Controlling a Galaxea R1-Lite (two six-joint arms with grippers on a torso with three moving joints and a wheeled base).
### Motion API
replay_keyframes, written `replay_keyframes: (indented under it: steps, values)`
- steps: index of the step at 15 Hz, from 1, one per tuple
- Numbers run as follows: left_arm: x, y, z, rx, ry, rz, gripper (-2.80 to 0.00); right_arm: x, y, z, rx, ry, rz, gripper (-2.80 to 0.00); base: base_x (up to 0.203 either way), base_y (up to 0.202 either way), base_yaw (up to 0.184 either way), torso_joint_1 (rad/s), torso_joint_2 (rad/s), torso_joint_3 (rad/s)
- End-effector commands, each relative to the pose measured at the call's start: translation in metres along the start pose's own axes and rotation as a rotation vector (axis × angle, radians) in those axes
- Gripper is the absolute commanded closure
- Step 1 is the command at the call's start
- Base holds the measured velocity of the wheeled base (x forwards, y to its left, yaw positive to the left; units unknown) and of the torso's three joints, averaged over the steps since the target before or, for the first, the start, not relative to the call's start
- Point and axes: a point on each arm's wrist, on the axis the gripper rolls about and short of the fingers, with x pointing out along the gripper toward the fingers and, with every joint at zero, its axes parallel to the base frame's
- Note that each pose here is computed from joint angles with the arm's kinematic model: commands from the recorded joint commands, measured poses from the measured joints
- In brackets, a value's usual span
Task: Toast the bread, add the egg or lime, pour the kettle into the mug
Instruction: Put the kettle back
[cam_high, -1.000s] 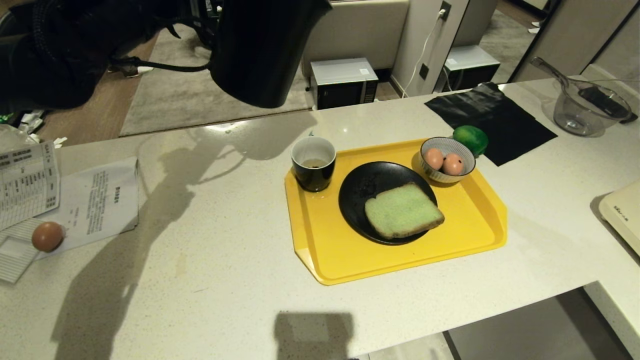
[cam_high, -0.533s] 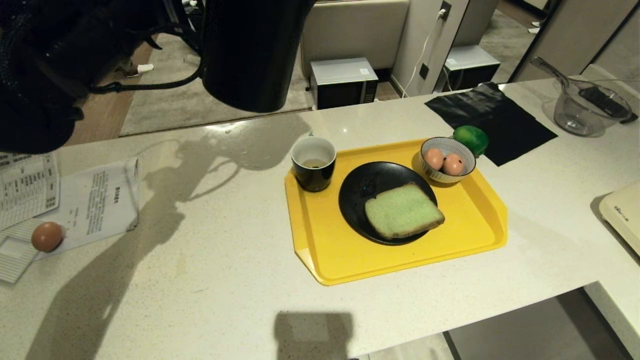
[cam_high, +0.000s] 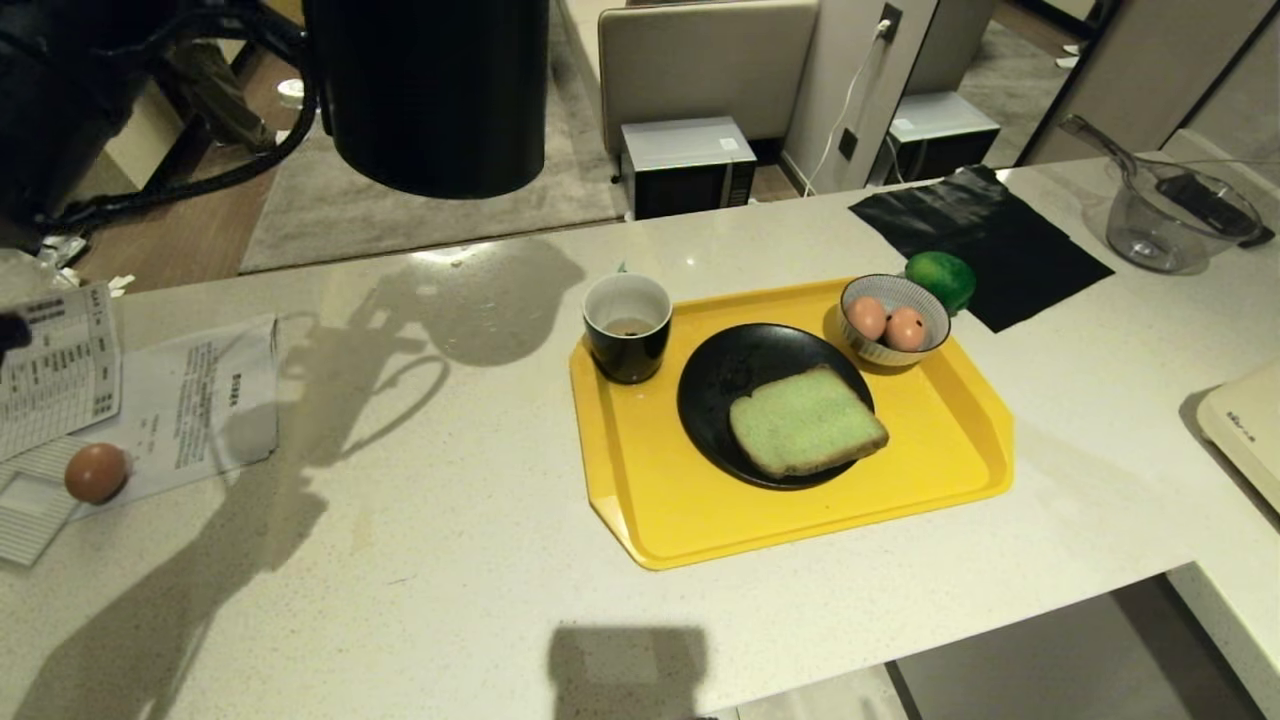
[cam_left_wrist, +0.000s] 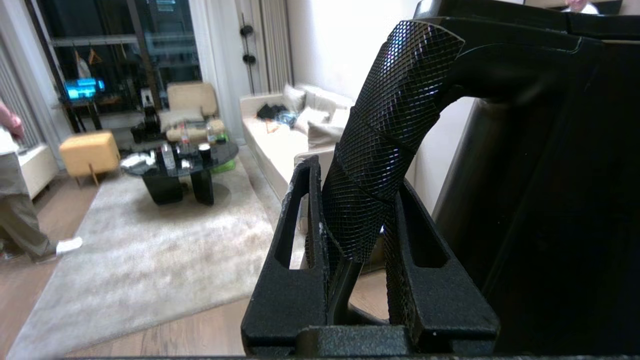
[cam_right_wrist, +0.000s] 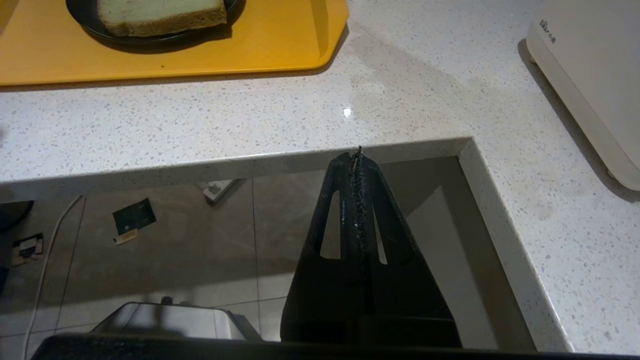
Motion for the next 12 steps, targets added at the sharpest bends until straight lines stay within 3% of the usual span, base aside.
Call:
replay_keyframes:
  steps: [1, 4, 7, 12]
  values:
    - [-0.029, 0.002, 0.013, -0.010, 0.017, -0.003, 0.00, 0.002, 0.000, -0.007, 0.000, 0.025, 0.002, 0.00, 0.000, 0.000, 0.000, 0.000, 0.00, 0.000]
    - [-0.061, 0.001, 0.004, -0.052, 0.102, -0.015, 0.00, 0.002, 0.000, -0.007, 0.000, 0.027, 0.002, 0.00, 0.000, 0.000, 0.000, 0.000, 0.00, 0.000]
    - [-0.085, -0.003, -0.018, -0.160, 0.199, -0.065, 0.00, 0.002, 0.000, -0.007, 0.000, 0.026, 0.002, 0.00, 0.000, 0.000, 0.000, 0.000, 0.00, 0.000]
    - [-0.102, 0.011, -0.074, -0.174, 0.225, -0.090, 0.00, 0.002, 0.000, -0.007, 0.000, 0.027, 0.002, 0.00, 0.000, 0.000, 0.000, 0.000, 0.00, 0.000]
